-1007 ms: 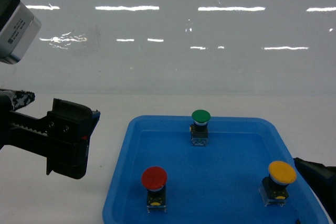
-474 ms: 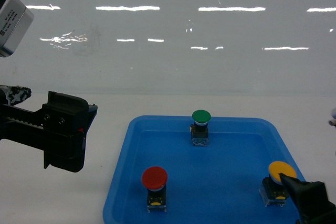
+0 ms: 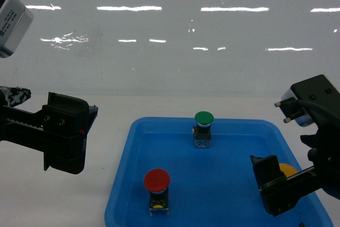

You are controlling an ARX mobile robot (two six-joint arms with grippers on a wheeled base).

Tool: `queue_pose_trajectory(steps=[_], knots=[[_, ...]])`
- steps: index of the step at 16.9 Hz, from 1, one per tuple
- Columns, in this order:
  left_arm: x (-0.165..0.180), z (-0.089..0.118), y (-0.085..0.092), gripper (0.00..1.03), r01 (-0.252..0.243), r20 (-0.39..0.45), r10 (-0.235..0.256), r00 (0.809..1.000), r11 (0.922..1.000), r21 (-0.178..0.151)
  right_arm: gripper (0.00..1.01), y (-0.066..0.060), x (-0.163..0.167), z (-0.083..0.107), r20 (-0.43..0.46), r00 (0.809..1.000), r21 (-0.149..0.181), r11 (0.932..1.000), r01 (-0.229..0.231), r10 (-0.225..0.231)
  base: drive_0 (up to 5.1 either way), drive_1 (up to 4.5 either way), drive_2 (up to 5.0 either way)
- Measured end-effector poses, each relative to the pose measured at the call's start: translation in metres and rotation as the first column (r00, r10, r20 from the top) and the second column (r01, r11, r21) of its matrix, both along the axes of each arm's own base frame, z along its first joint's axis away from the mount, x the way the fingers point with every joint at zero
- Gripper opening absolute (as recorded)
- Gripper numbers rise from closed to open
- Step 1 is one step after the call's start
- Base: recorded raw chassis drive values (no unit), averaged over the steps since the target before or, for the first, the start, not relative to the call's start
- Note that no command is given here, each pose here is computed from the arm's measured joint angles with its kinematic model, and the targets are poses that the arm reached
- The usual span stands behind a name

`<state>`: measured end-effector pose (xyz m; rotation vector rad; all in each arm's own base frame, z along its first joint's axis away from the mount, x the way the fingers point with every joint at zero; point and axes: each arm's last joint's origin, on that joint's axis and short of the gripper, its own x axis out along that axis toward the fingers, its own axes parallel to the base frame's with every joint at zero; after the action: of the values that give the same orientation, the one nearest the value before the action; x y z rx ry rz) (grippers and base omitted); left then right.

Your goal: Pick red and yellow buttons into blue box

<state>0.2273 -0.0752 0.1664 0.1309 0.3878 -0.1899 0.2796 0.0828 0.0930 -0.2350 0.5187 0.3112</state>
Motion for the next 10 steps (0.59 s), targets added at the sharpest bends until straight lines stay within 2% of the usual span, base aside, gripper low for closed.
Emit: queue_pose_trajectory(steps=[3, 4, 5, 9, 10], knots=[[0.0, 0.0, 0.0, 0.98, 0.001, 0.0, -0.001, 1.0, 1.0, 0.0, 0.98, 0.006, 0.01, -0.01, -0.046, 0.999, -0.014, 0.9998, -0.012, 0.012, 0.0, 0.0, 0.0], [0.0, 0.0, 0.0, 0.98, 0.001, 0.0, -0.001, 1.0, 1.0, 0.0, 0.98, 0.009, 0.012, -0.026, -0.104, 0.995, -0.039, 0.9991, -0.013, 0.009, 0.0, 0.0, 0.0], [0.0, 0.0, 0.0, 0.98, 0.001, 0.0, -0.001, 1.0, 1.0, -0.001, 0.98, 0.006, 0.012, -0.039, -0.125, 0.992, -0.043, 0.999, -0.007, 0.002, 0.0, 0.0, 0.0], [0.0, 0.0, 0.0, 0.98, 0.001, 0.0, -0.001, 1.0, 1.0, 0.0, 0.98, 0.002, 0.011, -0.058, -0.169, 0.986, -0.054, 0.9986, 0.002, -0.011, 0.0, 0.0, 0.0], [0.0, 0.0, 0.0, 0.98, 0.001, 0.0, -0.001, 1.0, 1.0, 0.0, 0.92, 0.002, 0.011, -0.061, -0.173, 0.985, -0.055, 0.9985, 0.002, -0.012, 0.0, 0.0, 0.0]])
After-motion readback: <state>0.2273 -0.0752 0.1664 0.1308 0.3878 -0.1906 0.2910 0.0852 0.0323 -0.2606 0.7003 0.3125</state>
